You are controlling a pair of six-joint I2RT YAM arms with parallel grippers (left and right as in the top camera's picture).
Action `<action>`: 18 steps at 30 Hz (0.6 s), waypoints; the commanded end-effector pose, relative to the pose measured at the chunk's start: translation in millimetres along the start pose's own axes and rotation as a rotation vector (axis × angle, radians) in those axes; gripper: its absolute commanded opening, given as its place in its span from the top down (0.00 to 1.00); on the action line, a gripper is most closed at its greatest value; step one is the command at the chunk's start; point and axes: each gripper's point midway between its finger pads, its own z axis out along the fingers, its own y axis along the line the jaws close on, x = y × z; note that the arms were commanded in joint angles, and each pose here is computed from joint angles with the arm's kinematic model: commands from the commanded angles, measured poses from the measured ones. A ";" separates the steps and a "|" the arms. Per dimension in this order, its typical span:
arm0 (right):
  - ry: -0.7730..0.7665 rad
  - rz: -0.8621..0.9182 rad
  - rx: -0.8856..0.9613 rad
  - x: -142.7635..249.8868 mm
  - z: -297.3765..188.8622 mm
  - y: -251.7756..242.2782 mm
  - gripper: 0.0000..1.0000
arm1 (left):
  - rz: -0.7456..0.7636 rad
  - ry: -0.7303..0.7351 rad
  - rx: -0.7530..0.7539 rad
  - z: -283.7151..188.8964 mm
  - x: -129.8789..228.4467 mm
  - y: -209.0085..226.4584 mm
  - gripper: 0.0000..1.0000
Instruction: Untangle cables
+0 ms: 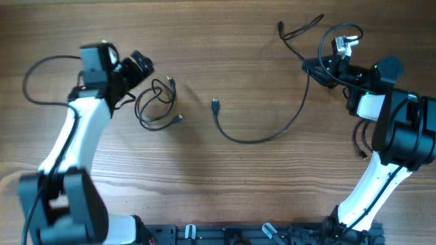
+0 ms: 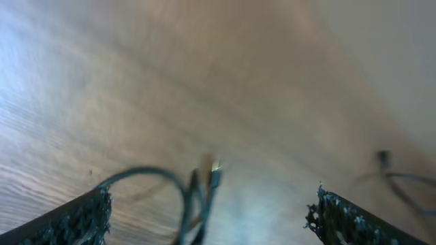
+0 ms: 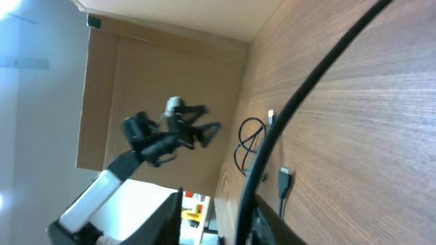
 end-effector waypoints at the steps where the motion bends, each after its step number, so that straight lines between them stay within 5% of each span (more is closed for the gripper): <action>1: -0.011 -0.071 0.000 -0.4 9.1 -2.1 0.62 | 0.019 -0.016 0.013 -13.4 -6.0 -8.4 0.00; 6: -0.037 -0.123 0.017 -2.7 13.4 -14.2 0.66 | 0.010 0.017 -0.011 -12.4 2.2 -2.2 0.00; 9: -0.077 -0.063 0.059 -4.5 13.1 -35.0 0.93 | 0.010 0.017 -0.011 -12.4 2.1 -2.3 0.00; 10: -0.076 -0.046 0.062 -3.2 13.0 -37.4 0.95 | 0.010 0.017 -0.011 -12.4 2.1 -2.3 0.00; 18: 0.007 -0.149 0.001 9.2 13.6 57.9 0.95 | 0.010 0.017 -0.011 -12.4 2.1 -2.3 0.00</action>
